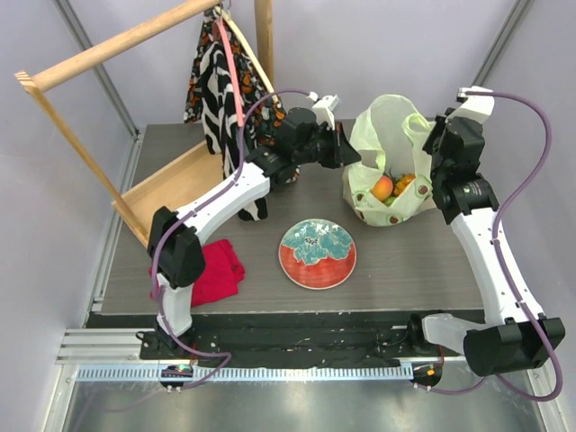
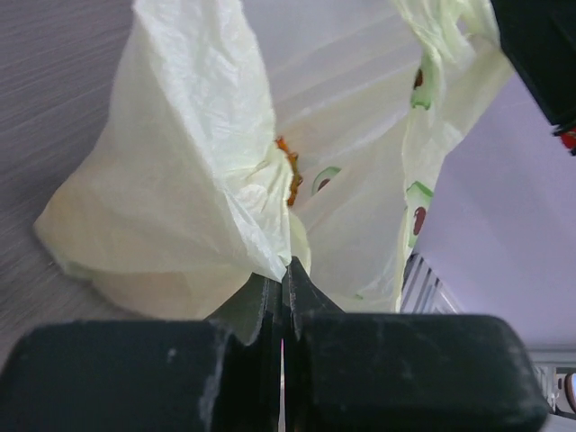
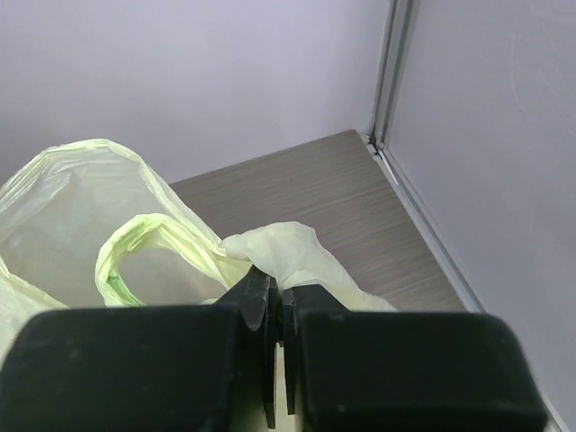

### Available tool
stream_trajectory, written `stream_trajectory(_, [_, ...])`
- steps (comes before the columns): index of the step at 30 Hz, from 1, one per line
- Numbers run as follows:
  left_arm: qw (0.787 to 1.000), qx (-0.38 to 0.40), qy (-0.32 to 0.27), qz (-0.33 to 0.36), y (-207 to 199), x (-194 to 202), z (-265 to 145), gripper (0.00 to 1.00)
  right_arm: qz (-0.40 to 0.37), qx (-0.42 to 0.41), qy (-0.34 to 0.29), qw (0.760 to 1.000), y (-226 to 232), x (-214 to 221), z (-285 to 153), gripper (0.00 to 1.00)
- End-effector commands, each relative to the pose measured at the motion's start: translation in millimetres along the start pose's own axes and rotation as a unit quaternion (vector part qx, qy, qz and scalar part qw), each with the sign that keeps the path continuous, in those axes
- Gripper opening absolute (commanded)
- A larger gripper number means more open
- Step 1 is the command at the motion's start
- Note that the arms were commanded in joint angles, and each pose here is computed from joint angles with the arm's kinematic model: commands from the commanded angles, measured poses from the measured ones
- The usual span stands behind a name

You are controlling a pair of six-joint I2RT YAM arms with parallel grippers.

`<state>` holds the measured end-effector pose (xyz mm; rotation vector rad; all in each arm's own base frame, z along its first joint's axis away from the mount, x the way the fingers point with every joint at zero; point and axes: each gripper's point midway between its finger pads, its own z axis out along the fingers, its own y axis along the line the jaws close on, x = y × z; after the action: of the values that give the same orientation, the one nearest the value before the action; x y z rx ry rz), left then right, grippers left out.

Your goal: Place the fruits into the plastic bag

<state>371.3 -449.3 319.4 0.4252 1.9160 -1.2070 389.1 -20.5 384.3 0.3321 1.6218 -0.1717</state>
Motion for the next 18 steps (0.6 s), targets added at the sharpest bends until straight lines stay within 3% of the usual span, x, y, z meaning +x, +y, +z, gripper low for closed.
stream_trajectory(1, [0.999, -0.008, -0.034, 0.025, 13.7, -21.0, 10.8, 0.00, 0.003, 0.028, 0.026, 0.999, -14.8, 34.6, 17.5, 0.01])
stream_trajectory(5, [0.999, -0.015, -0.019, 0.024, 24.3, -9.6, 18.9, 0.00, 0.008, 0.044, 0.058, 0.997, -28.2, 62.2, 25.7, 0.01])
stream_trajectory(9, [0.999, -0.016, -0.012, 0.030, 25.4, -7.2, 18.3, 0.04, 0.017, 0.038, 0.056, 0.998, -28.3, 60.2, 20.7, 0.02])
stream_trajectory(11, [0.999, -0.013, -0.014, 0.033, 22.1, -9.7, 16.0, 0.22, 0.022, 0.035, 0.052, 0.998, -27.3, 55.8, 18.6, 0.07])
stream_trajectory(12, [0.999, -0.010, -0.017, 0.036, 20.1, -11.6, 14.8, 0.30, 0.022, 0.032, 0.053, 0.998, -26.6, 54.6, 17.1, 0.14])
stream_trajectory(13, [0.999, -0.007, -0.018, 0.039, 17.2, -12.9, 13.6, 0.45, 0.025, 0.029, 0.052, 0.998, -25.7, 53.1, 16.4, 0.20])
stream_trajectory(16, [0.998, 0.000, -0.021, 0.053, 9.4, -14.3, 9.2, 0.71, 0.030, 0.022, 0.050, 0.998, -24.6, 48.2, 10.2, 0.44])
stream_trajectory(18, [0.997, -0.006, -0.026, 0.066, 7.6, -16.3, 4.1, 0.80, 0.033, 0.015, 0.046, 0.998, -23.8, 43.4, 3.2, 0.59])
